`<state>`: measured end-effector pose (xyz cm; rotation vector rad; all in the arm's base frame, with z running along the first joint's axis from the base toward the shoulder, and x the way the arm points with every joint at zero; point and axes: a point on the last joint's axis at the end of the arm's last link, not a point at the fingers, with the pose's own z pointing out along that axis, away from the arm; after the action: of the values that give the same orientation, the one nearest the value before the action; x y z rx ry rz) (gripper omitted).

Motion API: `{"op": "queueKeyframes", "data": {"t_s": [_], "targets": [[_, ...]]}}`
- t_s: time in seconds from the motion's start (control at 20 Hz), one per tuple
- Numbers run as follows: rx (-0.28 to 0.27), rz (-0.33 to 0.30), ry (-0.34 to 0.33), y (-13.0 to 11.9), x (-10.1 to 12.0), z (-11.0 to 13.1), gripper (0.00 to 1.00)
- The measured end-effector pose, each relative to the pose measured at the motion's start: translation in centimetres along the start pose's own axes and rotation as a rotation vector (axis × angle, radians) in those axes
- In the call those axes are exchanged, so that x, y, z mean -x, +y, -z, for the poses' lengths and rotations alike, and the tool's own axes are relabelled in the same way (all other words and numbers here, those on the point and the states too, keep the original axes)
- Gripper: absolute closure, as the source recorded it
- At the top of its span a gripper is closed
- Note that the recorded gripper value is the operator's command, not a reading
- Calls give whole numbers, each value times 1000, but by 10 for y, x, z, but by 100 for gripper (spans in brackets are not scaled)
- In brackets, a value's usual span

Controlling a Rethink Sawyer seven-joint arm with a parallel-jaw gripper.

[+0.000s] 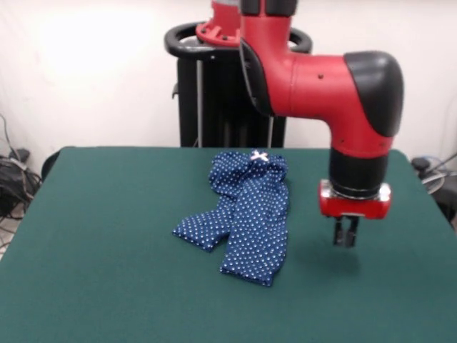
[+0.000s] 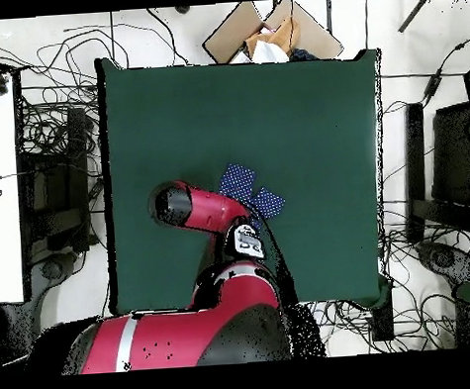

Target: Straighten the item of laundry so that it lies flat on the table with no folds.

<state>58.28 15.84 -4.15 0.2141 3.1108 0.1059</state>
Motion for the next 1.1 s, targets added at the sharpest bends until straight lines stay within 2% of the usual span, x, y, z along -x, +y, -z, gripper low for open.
{"op": "queueKeyframes", "data": {"t_s": [0.35, 0.5, 0.6, 0.65, 0.9, 1.1], "targets": [[37, 1, 25, 35, -12, -9, 100], [21, 24, 20, 50, -20, -8, 100], [-17, 56, 7, 55, -27, -3, 100], [-36, 72, 0, 57, -30, 0, 0], [-103, 115, -3, 57, -36, 23, 0], [-172, 119, 25, 45, -27, 60, 0]]}}
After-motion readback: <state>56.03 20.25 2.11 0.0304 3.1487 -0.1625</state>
